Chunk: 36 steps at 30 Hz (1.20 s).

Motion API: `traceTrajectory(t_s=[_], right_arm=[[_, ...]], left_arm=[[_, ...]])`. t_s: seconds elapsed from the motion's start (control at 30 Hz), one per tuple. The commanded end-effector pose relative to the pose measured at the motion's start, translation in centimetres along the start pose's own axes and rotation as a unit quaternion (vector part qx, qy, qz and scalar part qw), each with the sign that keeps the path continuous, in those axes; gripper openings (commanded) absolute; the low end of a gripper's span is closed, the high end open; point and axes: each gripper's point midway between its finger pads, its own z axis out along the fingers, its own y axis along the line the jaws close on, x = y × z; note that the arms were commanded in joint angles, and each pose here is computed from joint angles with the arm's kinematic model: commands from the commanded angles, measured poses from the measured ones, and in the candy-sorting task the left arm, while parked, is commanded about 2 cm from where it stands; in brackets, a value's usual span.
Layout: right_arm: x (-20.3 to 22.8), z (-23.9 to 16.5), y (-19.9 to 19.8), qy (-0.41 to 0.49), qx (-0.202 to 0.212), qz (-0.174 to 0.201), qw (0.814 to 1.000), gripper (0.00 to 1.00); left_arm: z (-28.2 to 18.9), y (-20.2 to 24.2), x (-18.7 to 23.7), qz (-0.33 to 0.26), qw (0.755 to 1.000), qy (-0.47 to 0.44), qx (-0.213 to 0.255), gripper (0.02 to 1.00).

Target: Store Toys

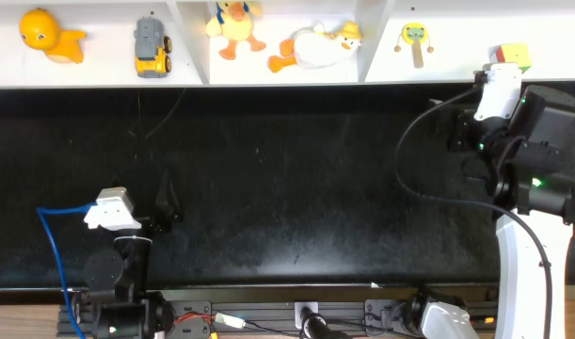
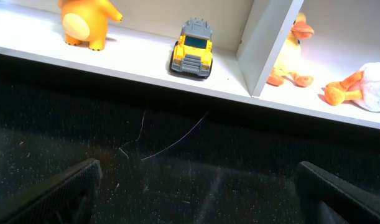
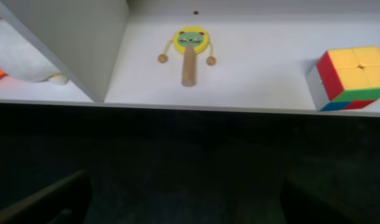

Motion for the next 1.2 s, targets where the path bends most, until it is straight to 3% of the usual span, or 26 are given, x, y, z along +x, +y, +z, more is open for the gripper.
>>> traceTrajectory(t_s=[0.03,0.3,0.6,0.87,1.13,1.2], right_arm=[[-1.1,-1.9,-1.2,-0.026,0.05,-0.014,0.998,0.993],[-3.4,-4.3,-1.4,-0.18,0.091,-0.052,0.978,0.996],[0.2,-6.3,-1.2,-0.314,0.136,-0.075,0.937,0.996],[4.6,-8.2,-1.3,-0.365,0.162,-0.037,0.916,0.993],[6.7,-9.3,-0.2,-0.428,0.157,-0.049,0.889,0.993],[7.2,-8.8,-0.1,-0.424,0.155,-0.049,0.891,0.996]], left_arm=[[0.0,-0.2,0.1,-0.01,1.0,-0.003,0.007,0.998],[0.0,-0.2,0.1,-0.01,1.0,-0.003,0.007,0.998],[0.0,-0.2,0.1,-0.01,1.0,-0.003,0.007,0.998],[0.0,-0.2,0.1,-0.01,1.0,-0.003,0.007,0.998],[0.0,-0.2,0.1,-0.01,1.0,-0.003,0.007,0.996],[0.0,-0.2,0.1,-0.01,1.0,-0.003,0.007,0.998]])
